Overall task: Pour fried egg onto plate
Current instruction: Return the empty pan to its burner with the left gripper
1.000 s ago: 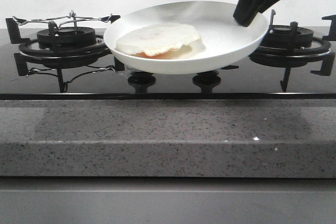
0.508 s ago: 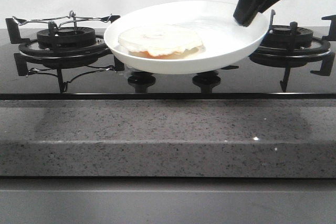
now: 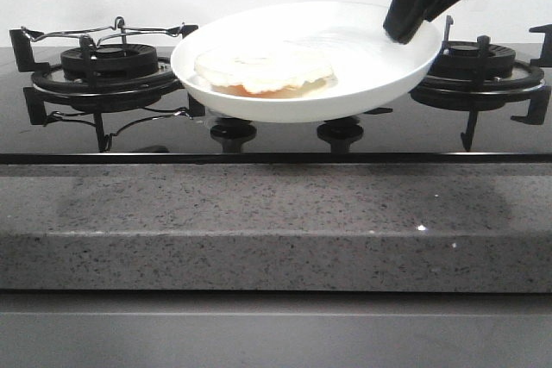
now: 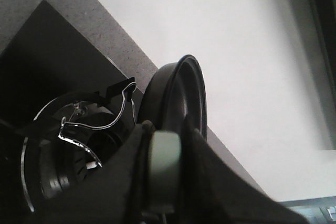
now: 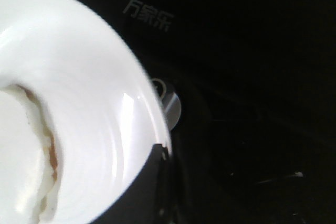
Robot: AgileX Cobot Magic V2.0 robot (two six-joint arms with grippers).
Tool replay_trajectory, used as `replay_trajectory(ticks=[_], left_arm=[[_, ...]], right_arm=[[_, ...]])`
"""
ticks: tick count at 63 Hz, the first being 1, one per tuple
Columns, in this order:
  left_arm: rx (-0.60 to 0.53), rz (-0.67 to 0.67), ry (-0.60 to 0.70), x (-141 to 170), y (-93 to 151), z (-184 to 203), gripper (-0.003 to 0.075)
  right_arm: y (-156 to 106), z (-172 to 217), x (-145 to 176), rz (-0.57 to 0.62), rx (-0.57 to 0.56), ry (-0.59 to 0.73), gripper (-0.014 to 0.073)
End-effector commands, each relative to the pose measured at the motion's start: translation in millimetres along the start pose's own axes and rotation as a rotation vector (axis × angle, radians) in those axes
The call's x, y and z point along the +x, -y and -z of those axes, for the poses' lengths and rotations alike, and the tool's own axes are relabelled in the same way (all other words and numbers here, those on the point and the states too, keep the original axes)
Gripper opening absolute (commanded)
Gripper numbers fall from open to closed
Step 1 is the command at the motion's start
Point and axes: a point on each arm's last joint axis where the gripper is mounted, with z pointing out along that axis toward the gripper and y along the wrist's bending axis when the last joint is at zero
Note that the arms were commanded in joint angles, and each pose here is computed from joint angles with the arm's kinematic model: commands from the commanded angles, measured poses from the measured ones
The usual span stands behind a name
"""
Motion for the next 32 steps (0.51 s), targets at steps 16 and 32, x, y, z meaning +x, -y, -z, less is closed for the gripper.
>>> replay_trajectory(ticks=[16, 32], left_arm=[[0.081, 0.091, -0.058, -3, -8, -15, -0.002], [0.043, 0.11, -0.041, -5, -20, -22, -0.002]], right_arm=[[-11, 24, -9, 0.006, -0.031, 0.116, -0.0107], [-11, 24, -9, 0.006, -0.031, 0.116, -0.0107]])
